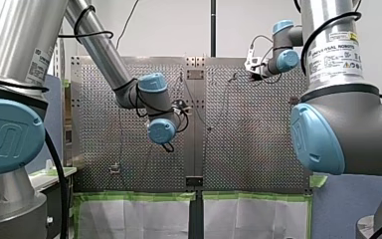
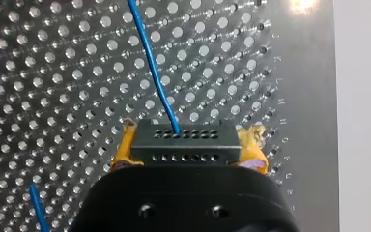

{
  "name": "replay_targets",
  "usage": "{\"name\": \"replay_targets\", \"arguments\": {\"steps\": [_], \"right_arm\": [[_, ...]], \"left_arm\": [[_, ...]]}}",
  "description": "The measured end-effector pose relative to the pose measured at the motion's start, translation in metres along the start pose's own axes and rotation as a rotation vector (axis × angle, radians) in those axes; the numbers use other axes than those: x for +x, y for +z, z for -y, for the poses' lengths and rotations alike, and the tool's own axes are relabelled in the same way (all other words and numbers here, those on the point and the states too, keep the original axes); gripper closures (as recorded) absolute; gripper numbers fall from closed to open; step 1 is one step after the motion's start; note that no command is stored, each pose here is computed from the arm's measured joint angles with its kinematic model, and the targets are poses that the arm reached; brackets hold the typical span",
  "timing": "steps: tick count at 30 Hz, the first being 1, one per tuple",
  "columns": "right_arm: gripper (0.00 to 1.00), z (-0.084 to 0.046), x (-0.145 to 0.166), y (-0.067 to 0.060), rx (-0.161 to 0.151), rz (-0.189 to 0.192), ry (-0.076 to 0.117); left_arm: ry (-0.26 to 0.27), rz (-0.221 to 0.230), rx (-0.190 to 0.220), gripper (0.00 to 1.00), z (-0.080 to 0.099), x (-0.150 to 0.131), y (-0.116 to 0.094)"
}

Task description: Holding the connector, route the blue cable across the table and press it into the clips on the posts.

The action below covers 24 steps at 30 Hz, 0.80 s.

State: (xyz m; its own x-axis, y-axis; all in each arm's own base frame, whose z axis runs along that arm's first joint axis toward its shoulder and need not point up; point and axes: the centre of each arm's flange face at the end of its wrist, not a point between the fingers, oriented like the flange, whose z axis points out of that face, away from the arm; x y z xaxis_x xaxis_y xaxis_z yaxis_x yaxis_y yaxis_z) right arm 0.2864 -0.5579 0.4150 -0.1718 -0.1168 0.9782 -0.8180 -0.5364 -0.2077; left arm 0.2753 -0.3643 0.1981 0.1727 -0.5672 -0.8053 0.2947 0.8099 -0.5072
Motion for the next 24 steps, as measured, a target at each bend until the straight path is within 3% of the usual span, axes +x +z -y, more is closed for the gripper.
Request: {"name": "replay_targets", "arguments": {"steps": [24], "right_arm": [[1.00, -0.005, 0.000, -0.002, -0.036, 0.009, -0.011]], "left_arm": [[0.104, -0.158, -0.059, 0.00, -0.058, 0.008, -0.084]]}}
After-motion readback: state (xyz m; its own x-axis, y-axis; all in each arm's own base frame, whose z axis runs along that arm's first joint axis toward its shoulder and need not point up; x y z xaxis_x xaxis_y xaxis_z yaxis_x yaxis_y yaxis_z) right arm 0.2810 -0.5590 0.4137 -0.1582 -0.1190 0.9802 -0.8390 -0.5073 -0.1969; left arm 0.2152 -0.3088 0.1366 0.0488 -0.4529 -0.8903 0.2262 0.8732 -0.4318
